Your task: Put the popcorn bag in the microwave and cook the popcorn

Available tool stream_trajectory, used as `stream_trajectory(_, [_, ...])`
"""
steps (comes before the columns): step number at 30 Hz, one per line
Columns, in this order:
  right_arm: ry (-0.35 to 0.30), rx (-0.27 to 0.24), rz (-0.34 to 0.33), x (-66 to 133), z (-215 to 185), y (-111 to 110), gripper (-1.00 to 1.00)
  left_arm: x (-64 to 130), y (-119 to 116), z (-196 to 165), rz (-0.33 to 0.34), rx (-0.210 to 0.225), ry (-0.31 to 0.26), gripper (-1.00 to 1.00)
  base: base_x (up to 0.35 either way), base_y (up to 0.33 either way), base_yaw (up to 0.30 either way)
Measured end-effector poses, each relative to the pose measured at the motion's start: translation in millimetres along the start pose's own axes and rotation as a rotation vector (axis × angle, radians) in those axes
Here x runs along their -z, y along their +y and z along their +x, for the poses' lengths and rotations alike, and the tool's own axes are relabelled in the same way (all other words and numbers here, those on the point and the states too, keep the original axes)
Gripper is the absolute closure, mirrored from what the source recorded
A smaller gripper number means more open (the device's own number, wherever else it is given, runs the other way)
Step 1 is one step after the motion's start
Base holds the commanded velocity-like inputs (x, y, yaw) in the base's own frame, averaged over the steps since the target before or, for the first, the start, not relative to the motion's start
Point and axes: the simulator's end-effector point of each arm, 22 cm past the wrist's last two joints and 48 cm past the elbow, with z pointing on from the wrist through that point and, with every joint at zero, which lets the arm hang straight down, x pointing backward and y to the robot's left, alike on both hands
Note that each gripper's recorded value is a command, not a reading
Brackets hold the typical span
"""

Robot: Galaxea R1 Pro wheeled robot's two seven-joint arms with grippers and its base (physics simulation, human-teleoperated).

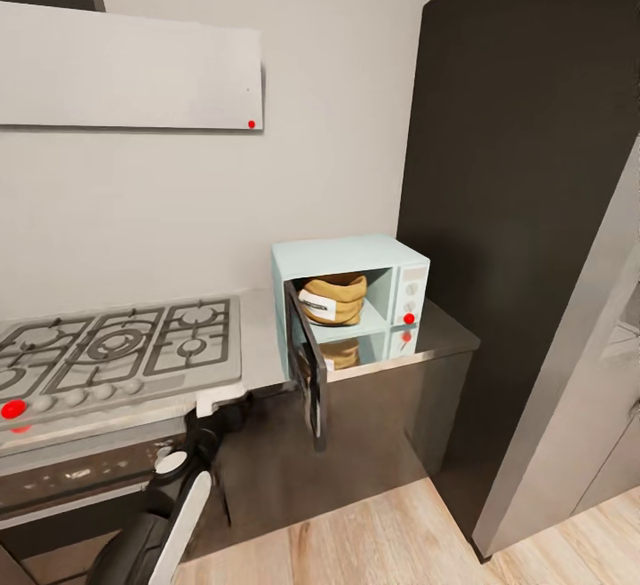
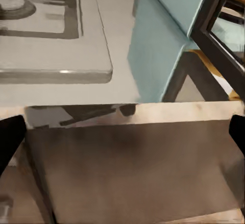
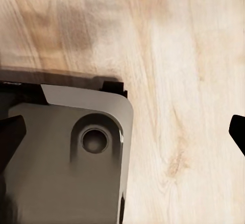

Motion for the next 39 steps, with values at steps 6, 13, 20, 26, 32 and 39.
stream_trajectory(6, [-0.004, 0.001, 0.000, 0.0, -1.0, 0.2, -1.00, 1.7, -21.2, 3.6, 0.233, 0.002, 0.017, -1.00, 0.000, 0.000, -0.001])
stream_trajectory(13, [-0.006, 0.004, -0.001, 0.0, -1.1, 1.5, -1.00, 2.8, -24.2, 5.6, 0.250, 0.003, 0.025, -1.00, 0.144, 0.054, 0.000])
stream_trajectory(20, [-0.006, 0.003, -0.001, -0.2, -1.3, 1.6, -1.00, 2.8, -25.7, 5.9, 0.256, 0.004, 0.026, -1.00, 0.093, 0.027, -0.067])
stream_trajectory(26, [-0.006, 0.000, -0.001, 0.0, -1.7, 1.4, -1.00, 4.6, -31.9, 6.5, 0.272, -0.001, 0.027, -1.00, 0.002, 0.001, -0.266])
stream_trajectory(32, [-0.008, 0.003, -0.002, 0.1, -2.6, 1.8, -1.00, 14.4, -57.6, 2.6, 0.412, 0.006, 0.012, -1.00, 0.000, 0.000, -0.280])
stream_trajectory(39, [-0.010, 0.002, -0.001, 0.2, -3.1, 1.2, -1.00, 17.9, -67.8, 5.2, 0.458, 0.006, 0.014, -1.00, 0.000, 0.000, -0.280])
